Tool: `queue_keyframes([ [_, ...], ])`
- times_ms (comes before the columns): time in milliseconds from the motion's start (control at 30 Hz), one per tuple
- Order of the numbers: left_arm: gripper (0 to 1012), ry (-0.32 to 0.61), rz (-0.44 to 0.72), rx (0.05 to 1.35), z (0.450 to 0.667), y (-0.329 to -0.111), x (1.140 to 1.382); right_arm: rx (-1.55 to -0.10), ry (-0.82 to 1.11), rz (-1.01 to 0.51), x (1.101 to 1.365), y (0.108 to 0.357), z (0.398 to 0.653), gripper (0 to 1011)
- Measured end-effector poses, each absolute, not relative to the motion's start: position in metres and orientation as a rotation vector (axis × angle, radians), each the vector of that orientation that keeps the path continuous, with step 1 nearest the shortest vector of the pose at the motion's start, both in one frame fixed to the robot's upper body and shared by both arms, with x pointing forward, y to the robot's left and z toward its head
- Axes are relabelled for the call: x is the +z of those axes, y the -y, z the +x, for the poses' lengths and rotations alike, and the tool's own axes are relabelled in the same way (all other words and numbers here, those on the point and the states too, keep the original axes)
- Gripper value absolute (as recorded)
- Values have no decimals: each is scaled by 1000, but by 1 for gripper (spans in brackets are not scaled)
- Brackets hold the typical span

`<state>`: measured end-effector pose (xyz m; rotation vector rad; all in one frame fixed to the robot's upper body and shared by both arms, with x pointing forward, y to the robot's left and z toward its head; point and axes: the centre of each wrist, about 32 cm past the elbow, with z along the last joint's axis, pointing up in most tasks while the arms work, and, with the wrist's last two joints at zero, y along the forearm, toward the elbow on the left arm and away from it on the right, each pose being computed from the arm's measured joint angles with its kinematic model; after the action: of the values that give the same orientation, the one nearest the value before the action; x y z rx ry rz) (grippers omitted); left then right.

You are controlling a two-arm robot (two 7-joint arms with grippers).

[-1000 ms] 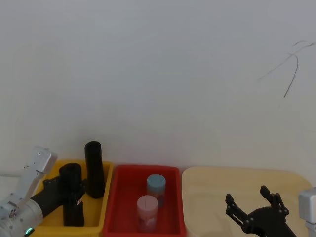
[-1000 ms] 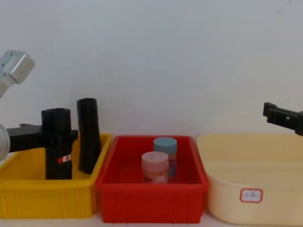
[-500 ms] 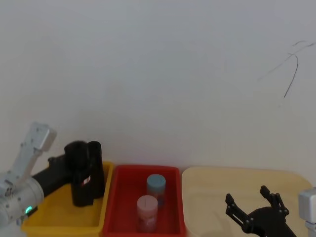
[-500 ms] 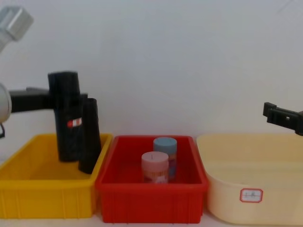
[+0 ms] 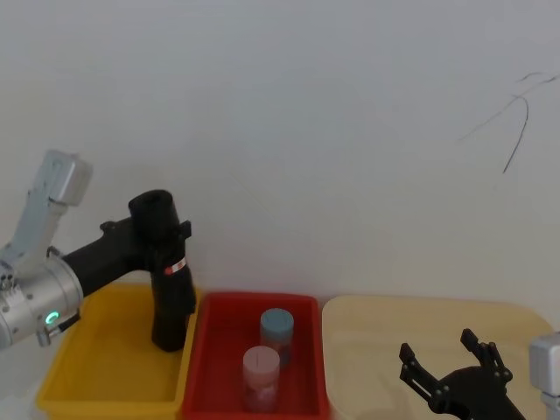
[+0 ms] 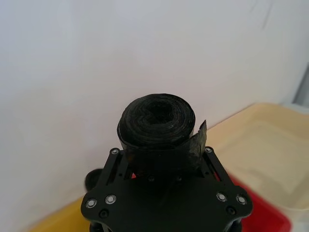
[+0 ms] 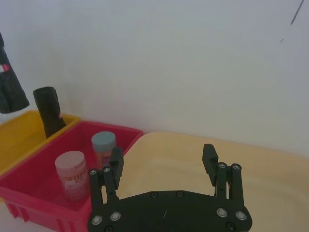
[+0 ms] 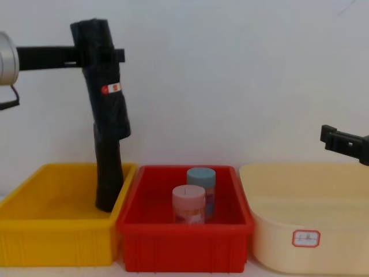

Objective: Pick up the garbage bag with the one hand and transfer it to the other hand.

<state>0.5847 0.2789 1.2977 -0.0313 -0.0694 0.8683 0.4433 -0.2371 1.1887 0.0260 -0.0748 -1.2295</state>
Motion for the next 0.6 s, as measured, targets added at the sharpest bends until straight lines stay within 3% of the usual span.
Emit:
queue_keyframes([
  [600, 436, -11, -80, 652, 594, -256, 1320, -1230, 75, 26, 1189, 237, 443, 1001],
])
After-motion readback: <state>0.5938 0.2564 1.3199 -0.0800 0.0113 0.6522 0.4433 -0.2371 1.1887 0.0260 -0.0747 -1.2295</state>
